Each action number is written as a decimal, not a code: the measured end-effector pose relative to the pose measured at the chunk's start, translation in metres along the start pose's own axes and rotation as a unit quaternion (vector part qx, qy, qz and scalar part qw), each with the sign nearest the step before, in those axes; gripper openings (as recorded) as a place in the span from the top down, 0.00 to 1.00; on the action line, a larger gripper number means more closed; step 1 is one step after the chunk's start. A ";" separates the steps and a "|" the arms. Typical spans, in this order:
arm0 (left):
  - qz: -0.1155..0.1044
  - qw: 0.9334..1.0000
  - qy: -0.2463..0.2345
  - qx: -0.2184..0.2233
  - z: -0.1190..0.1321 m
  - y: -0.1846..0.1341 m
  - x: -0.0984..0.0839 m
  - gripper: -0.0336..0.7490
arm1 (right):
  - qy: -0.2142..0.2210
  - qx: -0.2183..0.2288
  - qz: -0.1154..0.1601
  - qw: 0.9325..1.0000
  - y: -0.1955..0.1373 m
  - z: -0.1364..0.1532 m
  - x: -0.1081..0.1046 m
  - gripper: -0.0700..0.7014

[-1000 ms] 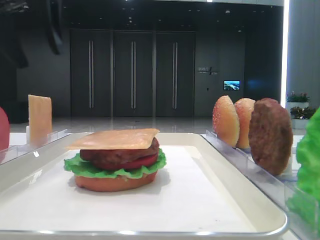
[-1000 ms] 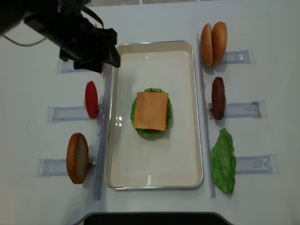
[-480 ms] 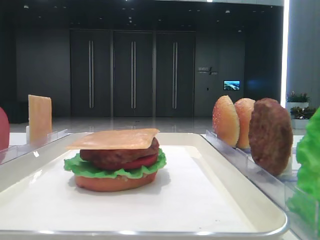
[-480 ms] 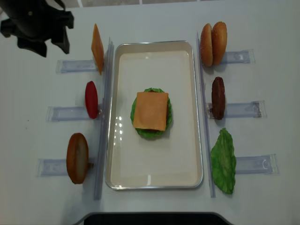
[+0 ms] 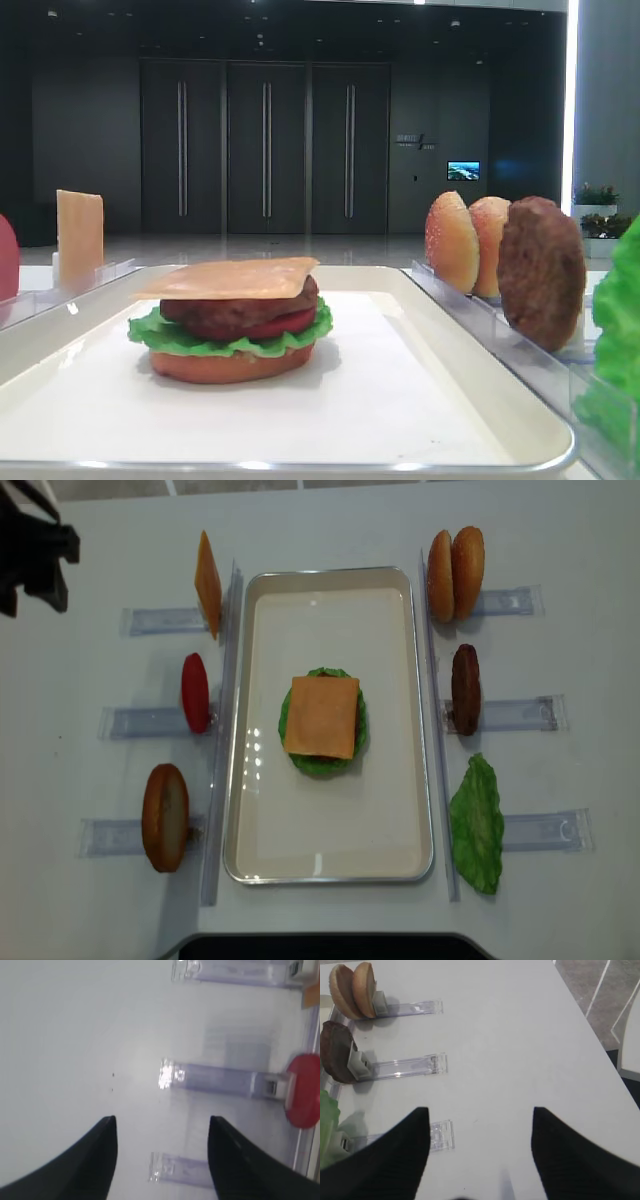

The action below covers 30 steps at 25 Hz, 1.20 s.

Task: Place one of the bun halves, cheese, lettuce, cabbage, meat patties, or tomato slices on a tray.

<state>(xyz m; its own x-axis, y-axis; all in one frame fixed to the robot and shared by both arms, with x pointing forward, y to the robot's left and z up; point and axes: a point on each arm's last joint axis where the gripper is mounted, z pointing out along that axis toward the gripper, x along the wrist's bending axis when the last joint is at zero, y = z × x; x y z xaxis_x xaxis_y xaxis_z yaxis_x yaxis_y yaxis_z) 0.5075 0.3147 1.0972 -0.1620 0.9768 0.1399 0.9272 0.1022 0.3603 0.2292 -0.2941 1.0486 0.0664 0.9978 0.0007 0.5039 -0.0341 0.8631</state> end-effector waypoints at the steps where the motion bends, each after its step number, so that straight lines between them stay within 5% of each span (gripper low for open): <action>1: 0.001 1.000 0.000 0.001 -0.002 -0.017 0.002 0.40 | 0.000 0.000 0.000 1.000 0.000 0.000 0.000 0.36; 10: 0.008 1.000 0.002 -0.003 0.014 -0.155 0.016 0.40 | 0.000 0.000 0.000 1.000 0.000 0.000 0.000 0.36; 14: -0.006 1.000 -0.019 -0.023 0.015 -0.184 0.016 0.40 | 0.000 0.000 0.000 1.000 0.000 0.000 0.000 0.36; 19: 0.014 0.995 -0.049 -0.082 -0.001 -0.206 0.017 0.40 | 0.000 0.000 0.000 1.000 0.000 0.000 0.000 0.36; 24: 0.046 0.979 -0.088 -0.177 -0.021 -0.231 0.017 0.40 | 0.000 0.000 0.000 1.000 0.000 0.000 0.000 0.36; 30: 0.035 0.948 -0.092 -0.301 -0.040 -0.265 0.024 0.40 | 0.000 0.000 0.000 1.000 0.000 0.000 0.000 0.36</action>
<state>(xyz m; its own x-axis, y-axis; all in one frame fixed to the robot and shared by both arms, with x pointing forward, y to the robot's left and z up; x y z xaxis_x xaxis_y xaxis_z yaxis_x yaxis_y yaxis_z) 0.2446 0.3040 1.0419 0.0060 0.9992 0.0393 0.5629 -0.0359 0.8257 0.2292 -0.2941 1.0486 0.0664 0.9978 0.0007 0.5039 -0.0341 0.8631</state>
